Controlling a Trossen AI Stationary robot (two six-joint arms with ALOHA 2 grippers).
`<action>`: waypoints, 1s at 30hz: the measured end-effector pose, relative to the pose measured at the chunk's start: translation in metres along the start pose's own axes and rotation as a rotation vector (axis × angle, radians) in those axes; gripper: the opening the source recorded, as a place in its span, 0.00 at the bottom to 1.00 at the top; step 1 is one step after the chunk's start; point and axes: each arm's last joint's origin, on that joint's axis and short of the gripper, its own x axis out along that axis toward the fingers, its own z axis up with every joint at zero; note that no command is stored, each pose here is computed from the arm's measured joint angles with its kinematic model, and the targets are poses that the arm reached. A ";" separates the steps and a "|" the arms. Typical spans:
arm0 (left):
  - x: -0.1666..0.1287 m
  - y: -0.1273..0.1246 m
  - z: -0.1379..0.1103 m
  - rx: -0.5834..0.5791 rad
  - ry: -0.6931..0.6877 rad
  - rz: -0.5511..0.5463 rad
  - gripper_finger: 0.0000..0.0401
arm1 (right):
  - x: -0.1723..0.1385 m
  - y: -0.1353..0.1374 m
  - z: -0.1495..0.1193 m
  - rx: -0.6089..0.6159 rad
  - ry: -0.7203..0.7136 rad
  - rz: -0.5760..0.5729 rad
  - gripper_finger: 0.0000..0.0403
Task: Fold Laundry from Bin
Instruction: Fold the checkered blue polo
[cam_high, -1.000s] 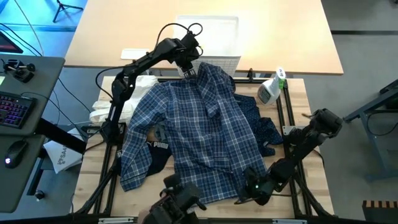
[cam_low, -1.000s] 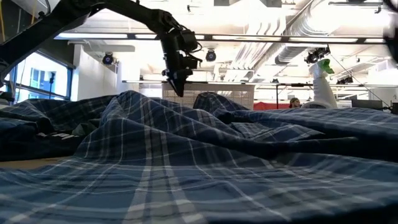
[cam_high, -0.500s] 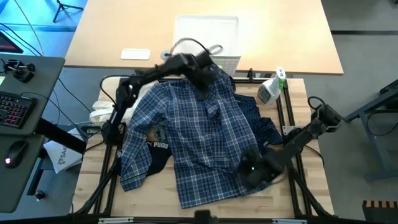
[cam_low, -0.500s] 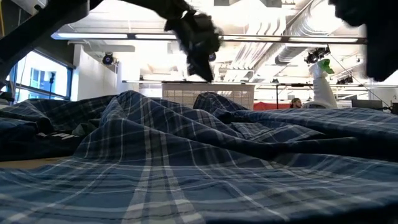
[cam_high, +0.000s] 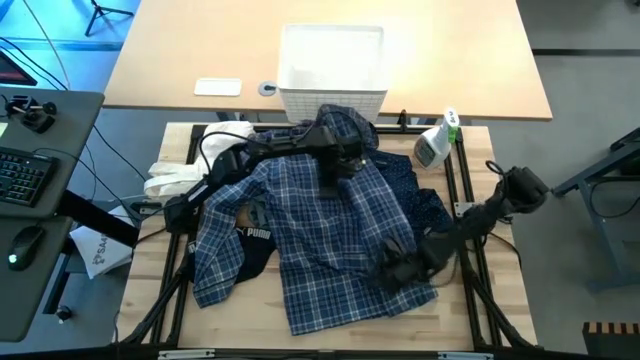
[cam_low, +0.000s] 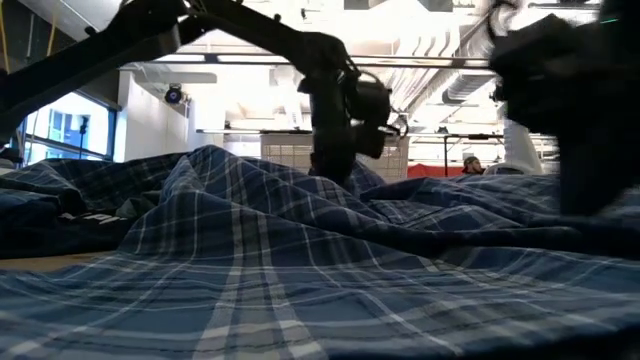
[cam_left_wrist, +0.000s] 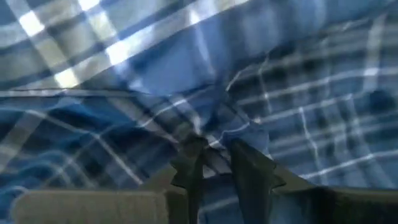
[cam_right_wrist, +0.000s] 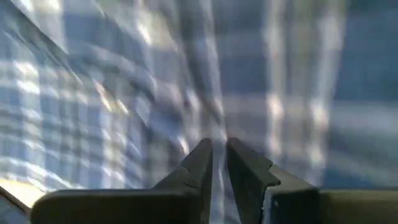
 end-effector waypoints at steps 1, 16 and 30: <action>0.001 0.000 -0.003 0.004 0.030 -0.013 0.12 | -0.001 -0.004 -0.008 0.000 0.011 -0.013 0.10; -0.085 -0.007 -0.041 -0.050 0.007 -0.116 0.00 | -0.036 -0.015 -0.085 0.106 0.075 0.041 0.08; -0.076 -0.005 -0.012 -0.079 -0.190 0.011 0.23 | -0.037 0.008 -0.046 0.088 -0.119 0.053 0.30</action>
